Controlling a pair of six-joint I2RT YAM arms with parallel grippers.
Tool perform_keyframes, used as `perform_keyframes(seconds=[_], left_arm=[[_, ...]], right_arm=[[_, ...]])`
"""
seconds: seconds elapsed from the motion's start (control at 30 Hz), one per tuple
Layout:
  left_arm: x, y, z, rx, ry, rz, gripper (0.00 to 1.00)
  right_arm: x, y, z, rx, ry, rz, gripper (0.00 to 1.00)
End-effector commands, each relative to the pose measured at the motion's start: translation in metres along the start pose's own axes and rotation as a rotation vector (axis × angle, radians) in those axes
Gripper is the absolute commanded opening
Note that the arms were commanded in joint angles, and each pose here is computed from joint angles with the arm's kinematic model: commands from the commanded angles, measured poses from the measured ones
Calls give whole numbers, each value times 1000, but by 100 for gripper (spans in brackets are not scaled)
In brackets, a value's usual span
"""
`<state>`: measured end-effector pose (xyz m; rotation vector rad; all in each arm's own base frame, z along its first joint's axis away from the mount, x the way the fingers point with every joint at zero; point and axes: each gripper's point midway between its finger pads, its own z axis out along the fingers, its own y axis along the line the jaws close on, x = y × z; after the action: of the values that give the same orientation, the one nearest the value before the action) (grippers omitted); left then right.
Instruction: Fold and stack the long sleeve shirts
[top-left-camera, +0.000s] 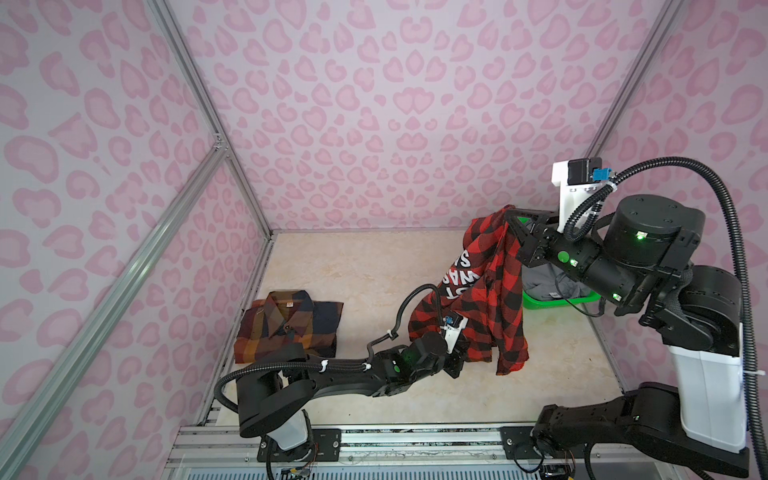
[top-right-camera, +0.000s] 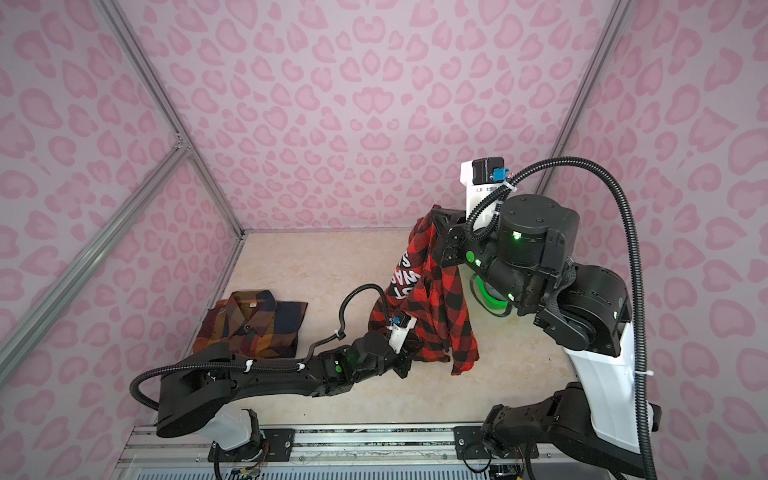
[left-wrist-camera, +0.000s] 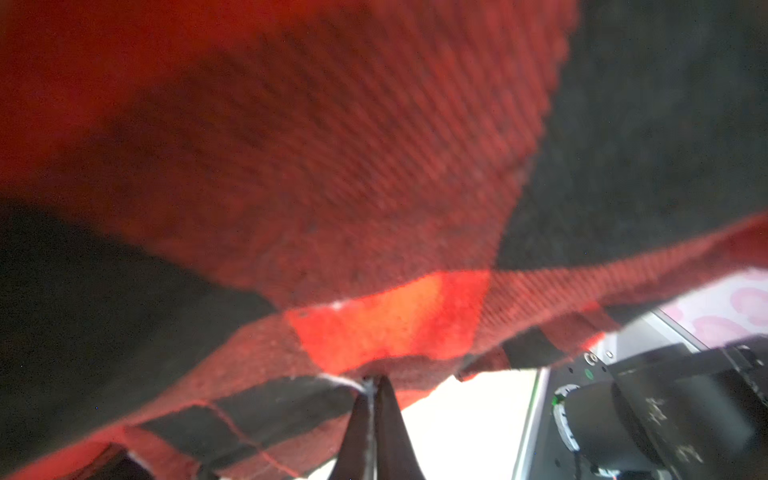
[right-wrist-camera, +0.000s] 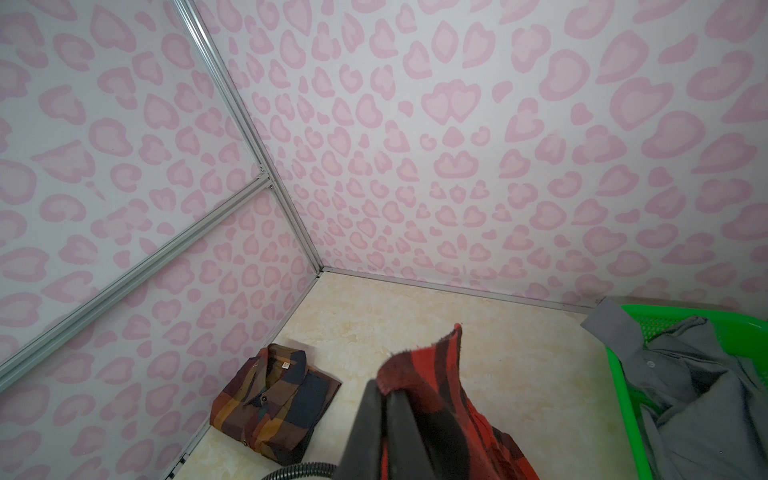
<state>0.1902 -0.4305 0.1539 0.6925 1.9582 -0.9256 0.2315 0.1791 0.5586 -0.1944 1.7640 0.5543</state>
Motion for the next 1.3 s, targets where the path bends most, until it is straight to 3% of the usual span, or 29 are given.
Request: perform_keyframes(seconds=[0.0, 0.17, 0.4, 0.47, 0.5, 0.6, 0.67, 0.93, 0.97, 1.1, 1.27], left_arm=[[-9, 3, -5, -22, -34, 3, 4], [-2, 24, -20, -78, -13, -33, 4], [27, 29, -31, -78, 116, -100, 9], [32, 25, -37, -62, 131, -120, 14], [34, 24, -40, -60, 137, -128, 16], [40, 19, -50, -56, 157, -140, 23], [43, 16, -56, -60, 168, -142, 26], [37, 23, -85, -136, 155, -161, 35], [35, 26, -90, -150, 147, -160, 40], [30, 35, -106, -182, 118, -169, 47], [29, 42, -120, -207, 102, -184, 51]], right_arm=[[0, -9, 8, 43, -35, 15, 0], [63, -64, 48, 175, 84, 102, 0], [213, -177, 93, 373, 347, 334, 0], [240, -198, 89, 436, 404, 350, 8], [246, -201, 85, 455, 420, 336, 17], [253, -195, 64, 450, 433, 339, 55], [258, -193, 47, 450, 432, 341, 64], [345, -154, 6, 359, 621, 352, 65], [361, -150, 2, 355, 644, 358, 65], [417, -141, -9, 344, 707, 398, 63], [460, -141, -13, 355, 729, 434, 61]])
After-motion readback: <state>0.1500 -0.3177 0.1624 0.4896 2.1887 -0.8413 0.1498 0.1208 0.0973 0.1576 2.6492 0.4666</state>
